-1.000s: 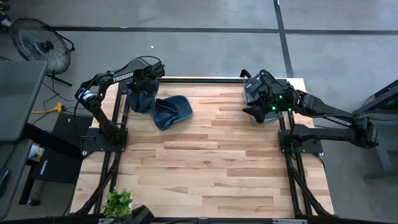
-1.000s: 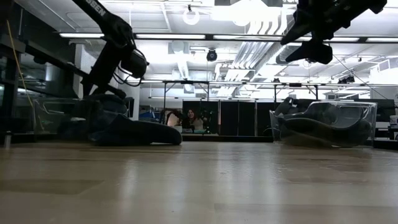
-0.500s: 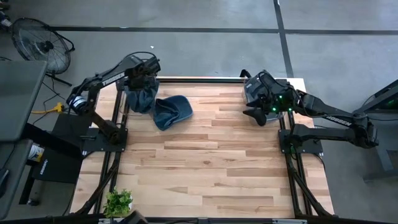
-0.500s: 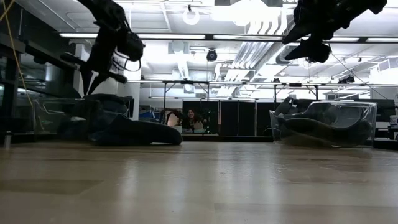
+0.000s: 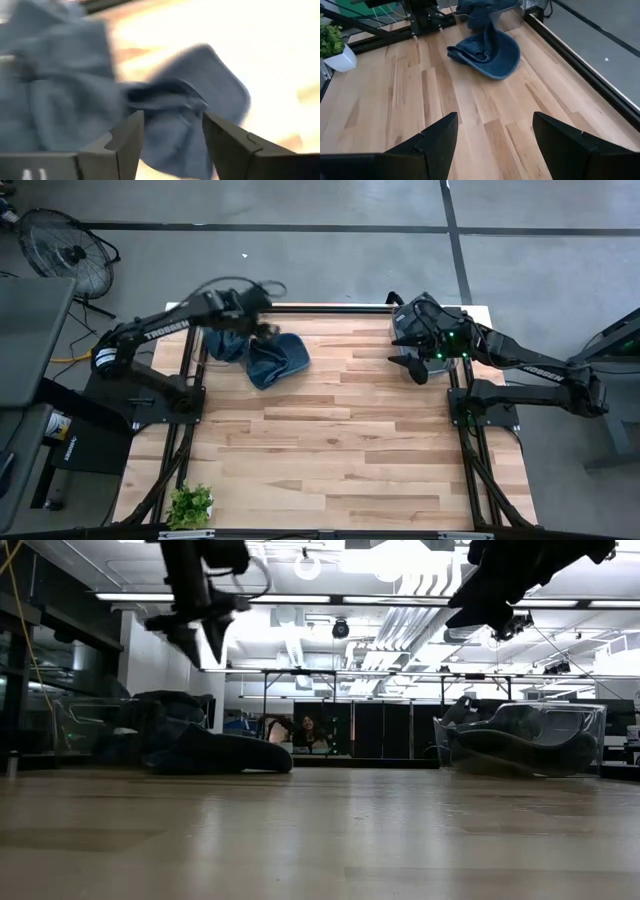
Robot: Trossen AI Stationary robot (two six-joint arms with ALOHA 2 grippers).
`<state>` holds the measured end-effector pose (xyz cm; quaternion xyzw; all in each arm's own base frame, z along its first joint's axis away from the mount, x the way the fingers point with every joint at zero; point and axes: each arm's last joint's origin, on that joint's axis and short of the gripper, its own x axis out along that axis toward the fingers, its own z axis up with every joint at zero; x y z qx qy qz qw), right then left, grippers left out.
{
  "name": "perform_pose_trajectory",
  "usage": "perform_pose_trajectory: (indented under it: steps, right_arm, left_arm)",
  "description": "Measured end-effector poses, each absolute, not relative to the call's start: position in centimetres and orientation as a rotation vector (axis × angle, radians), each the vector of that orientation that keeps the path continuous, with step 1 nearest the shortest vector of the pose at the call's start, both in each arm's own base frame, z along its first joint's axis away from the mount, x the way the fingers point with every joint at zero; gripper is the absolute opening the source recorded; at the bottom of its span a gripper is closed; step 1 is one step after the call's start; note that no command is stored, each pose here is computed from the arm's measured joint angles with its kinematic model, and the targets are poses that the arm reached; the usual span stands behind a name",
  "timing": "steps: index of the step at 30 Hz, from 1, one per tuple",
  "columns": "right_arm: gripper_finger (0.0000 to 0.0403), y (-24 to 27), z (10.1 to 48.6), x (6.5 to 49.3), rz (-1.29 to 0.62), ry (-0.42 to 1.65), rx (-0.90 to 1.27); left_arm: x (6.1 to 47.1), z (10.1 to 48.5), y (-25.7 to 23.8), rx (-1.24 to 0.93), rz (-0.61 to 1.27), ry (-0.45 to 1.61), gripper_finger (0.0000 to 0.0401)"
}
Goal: Pick & Place hat
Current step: Put the blue cap into the left transparent bin
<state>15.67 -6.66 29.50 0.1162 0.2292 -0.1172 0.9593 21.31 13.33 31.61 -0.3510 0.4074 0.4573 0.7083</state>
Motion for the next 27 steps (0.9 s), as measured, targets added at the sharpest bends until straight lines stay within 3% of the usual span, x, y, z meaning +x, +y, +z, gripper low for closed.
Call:
perform_pose_trajectory:
  steps: [5,9,27]
  right_arm:
    - [0.0252,-6.7,29.5,15.7,-0.236,0.467,0.237]
    - [0.0252,-6.7,29.5,15.7,-0.236,0.467,0.237]
    - [0.0252,-6.6,29.3,15.6,-0.241,0.487,0.262]
  left_arm:
    - [23.9,31.3,9.7,-0.565,0.804,0.99,0.0202]
    - [25.6,30.1,7.8,-0.467,0.796,1.036,0.0202]
    - [29.3,25.3,6.6,-0.52,0.681,1.246,0.0203]
